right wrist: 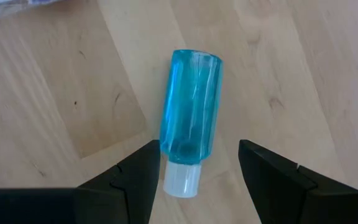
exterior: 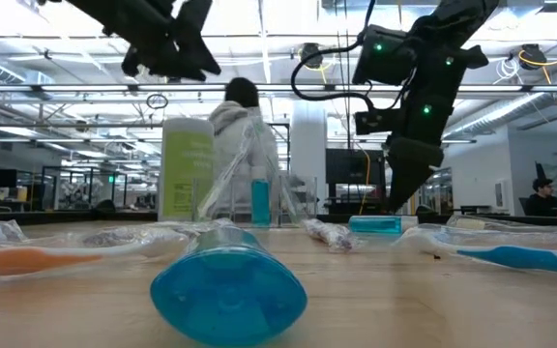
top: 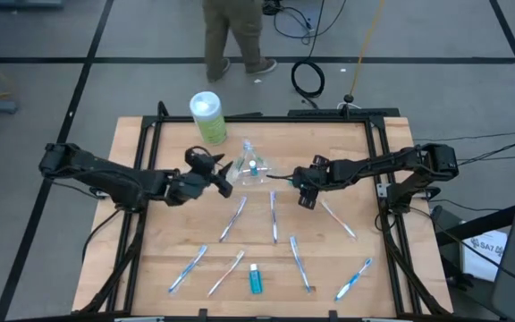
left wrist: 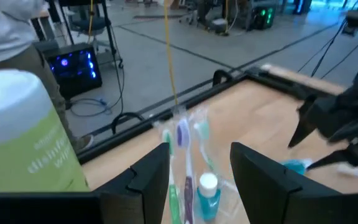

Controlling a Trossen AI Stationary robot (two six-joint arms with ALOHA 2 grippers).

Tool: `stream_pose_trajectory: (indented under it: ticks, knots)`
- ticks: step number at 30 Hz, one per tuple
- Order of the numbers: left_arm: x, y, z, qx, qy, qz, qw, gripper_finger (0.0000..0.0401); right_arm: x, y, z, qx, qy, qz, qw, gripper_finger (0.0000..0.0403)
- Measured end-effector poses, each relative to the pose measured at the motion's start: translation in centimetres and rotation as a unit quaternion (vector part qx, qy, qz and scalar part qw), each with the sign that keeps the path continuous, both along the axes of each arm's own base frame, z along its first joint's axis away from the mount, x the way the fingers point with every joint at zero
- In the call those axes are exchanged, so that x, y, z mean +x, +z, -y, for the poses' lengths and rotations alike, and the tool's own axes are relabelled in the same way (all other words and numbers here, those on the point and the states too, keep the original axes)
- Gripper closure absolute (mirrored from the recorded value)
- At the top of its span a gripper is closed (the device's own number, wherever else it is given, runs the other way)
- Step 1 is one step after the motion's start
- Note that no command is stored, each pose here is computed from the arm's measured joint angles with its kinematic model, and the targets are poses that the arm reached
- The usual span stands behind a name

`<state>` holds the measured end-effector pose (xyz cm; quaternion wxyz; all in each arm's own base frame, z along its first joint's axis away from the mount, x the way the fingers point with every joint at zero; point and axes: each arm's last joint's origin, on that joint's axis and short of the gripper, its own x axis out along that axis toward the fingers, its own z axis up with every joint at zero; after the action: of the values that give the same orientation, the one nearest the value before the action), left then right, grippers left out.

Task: Pick & Place toothbrushing station
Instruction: Put the top mouthwash into the transparent organizer

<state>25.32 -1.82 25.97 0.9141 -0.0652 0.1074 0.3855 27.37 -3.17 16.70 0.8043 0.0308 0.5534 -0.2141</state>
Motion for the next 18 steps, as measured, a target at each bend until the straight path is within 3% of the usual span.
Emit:
stream_pose_trajectory:
  ticks: [11, 18]
  knots:
    - [-0.4, 0.5, 0.0, -0.001, -0.030, -0.006, 1.000, 0.0224, -0.5, -0.2, -0.3, 0.011, -0.020, -0.020, 1.000, 0.0193]
    - [-0.3, 0.2, 0.1, -0.003, -0.037, -0.017, 0.999, 0.0224, -0.9, 0.7, -1.9, 0.010, 0.009, -0.014, 1.000, 0.0193]
